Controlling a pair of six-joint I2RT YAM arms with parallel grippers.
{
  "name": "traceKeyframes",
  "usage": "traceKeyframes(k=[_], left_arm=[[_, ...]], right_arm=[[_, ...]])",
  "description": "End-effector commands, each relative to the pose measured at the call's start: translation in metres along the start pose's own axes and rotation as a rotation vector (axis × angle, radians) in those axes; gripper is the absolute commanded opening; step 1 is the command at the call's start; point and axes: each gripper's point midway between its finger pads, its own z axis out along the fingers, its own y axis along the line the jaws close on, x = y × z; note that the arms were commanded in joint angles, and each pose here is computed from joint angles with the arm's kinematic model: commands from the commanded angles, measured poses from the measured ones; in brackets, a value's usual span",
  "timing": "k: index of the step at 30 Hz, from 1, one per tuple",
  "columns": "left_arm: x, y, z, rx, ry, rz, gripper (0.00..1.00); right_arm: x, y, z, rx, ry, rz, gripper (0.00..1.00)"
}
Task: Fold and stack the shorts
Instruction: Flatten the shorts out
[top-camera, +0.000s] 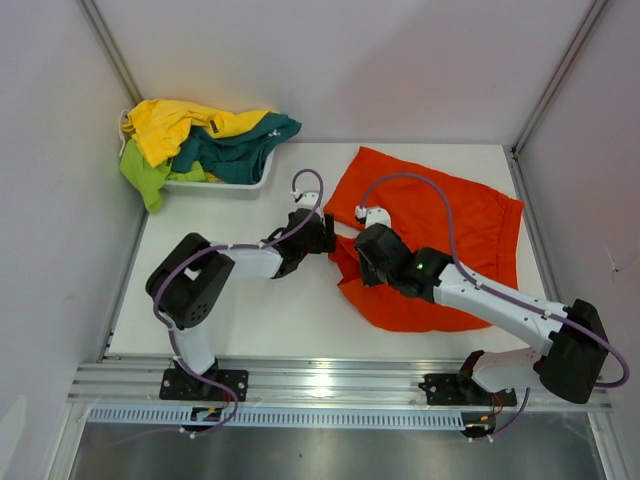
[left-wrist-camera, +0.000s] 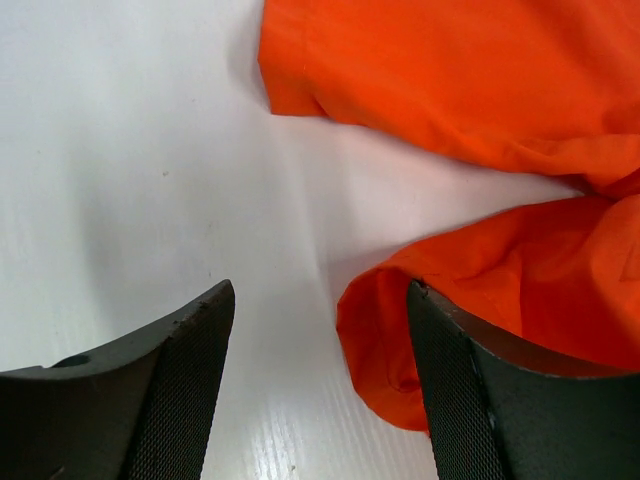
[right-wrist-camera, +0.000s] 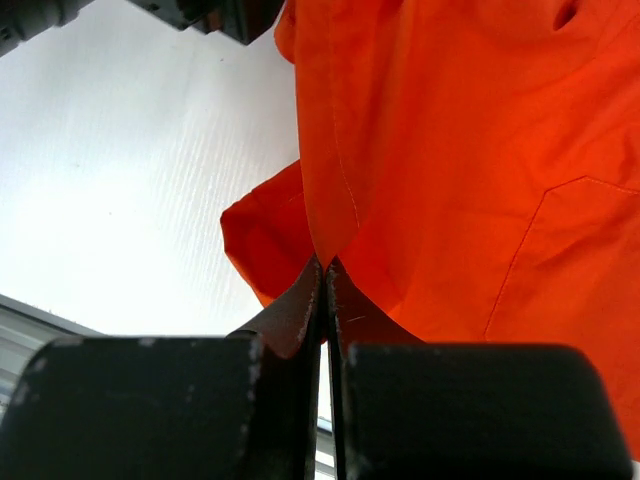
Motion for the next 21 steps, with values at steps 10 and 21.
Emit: traceKeyframes(k=[10,21], left_arm=[[-0.013,0.005,0.014,-0.025,-0.001,0.032,0.75],[-0.021,-0.006,0.035,0.002,0.022,0.025,0.76]], right_arm=[[0.001,0.027,-0.008,-0.07,-0.015,-0.009,0.0],[0.008,0.049,-0.005,-0.078,0.003,-0.063,0.0]])
